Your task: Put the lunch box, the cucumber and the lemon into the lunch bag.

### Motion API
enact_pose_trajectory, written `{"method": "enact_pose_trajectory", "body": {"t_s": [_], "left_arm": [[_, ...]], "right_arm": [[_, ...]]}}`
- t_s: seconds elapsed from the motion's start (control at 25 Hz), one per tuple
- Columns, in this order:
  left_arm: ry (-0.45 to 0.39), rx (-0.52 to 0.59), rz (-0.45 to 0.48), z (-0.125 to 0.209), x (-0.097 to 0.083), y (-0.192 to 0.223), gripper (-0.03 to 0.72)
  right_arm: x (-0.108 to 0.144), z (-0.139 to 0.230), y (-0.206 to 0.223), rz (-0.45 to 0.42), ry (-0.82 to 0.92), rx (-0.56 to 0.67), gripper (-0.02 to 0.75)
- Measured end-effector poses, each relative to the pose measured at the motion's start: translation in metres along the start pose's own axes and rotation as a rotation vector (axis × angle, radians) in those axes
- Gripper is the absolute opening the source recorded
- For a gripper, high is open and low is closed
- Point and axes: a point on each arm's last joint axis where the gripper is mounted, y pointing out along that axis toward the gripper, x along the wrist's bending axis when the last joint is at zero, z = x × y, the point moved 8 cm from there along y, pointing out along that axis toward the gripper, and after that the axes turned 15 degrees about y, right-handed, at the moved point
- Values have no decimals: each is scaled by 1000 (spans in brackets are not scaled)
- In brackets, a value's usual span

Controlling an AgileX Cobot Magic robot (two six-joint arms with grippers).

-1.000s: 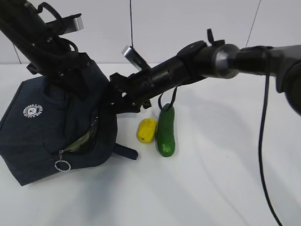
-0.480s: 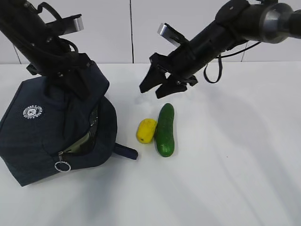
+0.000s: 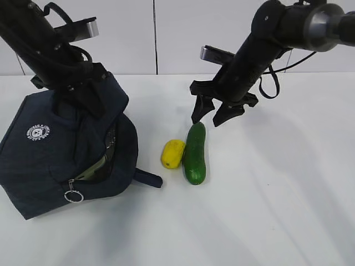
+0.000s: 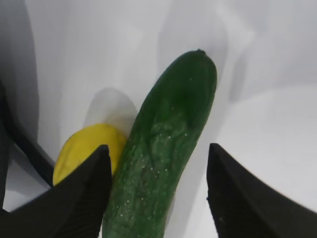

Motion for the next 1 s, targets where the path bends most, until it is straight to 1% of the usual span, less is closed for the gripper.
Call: {"method": "enact_pose_trajectory", "body": {"t_s": [0.2,0.56,0.6,0.72,0.8,0.88,1.0], "left_arm": [[2,0,0,0,0,0,5],[4,0,0,0,0,0,5],[4,0,0,0,0,0,5],[6,2,1,0,0,0,5],[6,2,1,0,0,0,5],[6,2,1,0,0,0,5],[6,2,1,0,0,0,5]], "right_arm": [[-5,-1,20,-10,56,12,464],[-1,4,56,-30,96,35,456],[-1,3,57,-30,97,32,442],[-1,3,57,-28,96,26,339],[-2,3,57,-26,97,26,295],[-1,3,56,-25,91,32,274],[3,4,50,-36,54,42,273]]}}
